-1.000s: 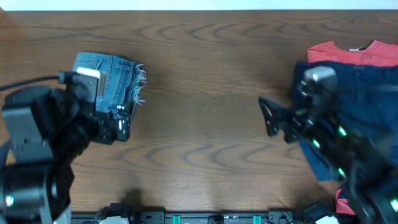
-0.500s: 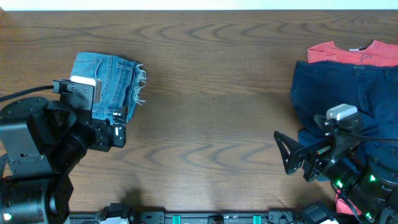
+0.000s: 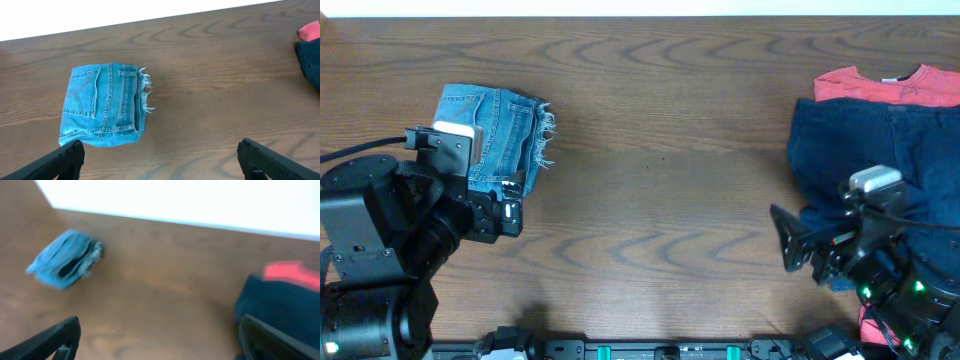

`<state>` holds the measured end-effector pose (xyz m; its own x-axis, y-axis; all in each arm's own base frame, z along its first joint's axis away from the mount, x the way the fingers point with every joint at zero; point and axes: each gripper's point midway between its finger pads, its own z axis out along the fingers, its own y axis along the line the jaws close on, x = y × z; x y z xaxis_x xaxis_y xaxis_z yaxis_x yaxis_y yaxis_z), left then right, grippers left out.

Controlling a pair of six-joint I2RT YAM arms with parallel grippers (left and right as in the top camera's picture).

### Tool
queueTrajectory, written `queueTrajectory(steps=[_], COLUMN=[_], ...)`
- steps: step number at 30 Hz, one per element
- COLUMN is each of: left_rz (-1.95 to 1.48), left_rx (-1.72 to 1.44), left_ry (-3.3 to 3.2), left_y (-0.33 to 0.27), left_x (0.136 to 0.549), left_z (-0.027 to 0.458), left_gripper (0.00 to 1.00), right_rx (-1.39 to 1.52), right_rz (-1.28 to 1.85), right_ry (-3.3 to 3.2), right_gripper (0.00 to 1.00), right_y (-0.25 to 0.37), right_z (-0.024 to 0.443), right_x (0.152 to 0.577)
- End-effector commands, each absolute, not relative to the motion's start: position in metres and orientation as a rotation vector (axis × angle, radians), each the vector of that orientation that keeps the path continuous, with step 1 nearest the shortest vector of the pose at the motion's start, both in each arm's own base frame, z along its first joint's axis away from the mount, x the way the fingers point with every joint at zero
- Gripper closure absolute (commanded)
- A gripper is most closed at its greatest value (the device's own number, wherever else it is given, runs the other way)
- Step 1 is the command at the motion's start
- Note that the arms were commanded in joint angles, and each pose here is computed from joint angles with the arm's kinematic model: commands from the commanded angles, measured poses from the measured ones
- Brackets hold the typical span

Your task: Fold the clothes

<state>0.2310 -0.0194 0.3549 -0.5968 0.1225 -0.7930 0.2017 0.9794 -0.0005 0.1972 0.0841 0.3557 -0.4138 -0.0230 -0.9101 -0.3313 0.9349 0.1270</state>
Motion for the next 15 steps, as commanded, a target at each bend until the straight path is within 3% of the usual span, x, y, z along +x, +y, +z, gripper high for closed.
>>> queueTrajectory(steps=[1,15], left_rz=[-0.093,-0.093], left_rx=[0.241,0.241], left_ry=[2.199,2.199], left_y=[-0.019,-0.019], left_x=[0.230,0.230], left_z=[0.361,0.361], left_gripper=[0.02,0.02], right_rx=[-0.245,-0.114], right_rz=[0.159,0.074], right_ry=[1.919,1.842], right_gripper=[0.01,0.01], right_y=[0.057,0.022], right_z=[0.351,0.230], right_x=[0.210,0.213])
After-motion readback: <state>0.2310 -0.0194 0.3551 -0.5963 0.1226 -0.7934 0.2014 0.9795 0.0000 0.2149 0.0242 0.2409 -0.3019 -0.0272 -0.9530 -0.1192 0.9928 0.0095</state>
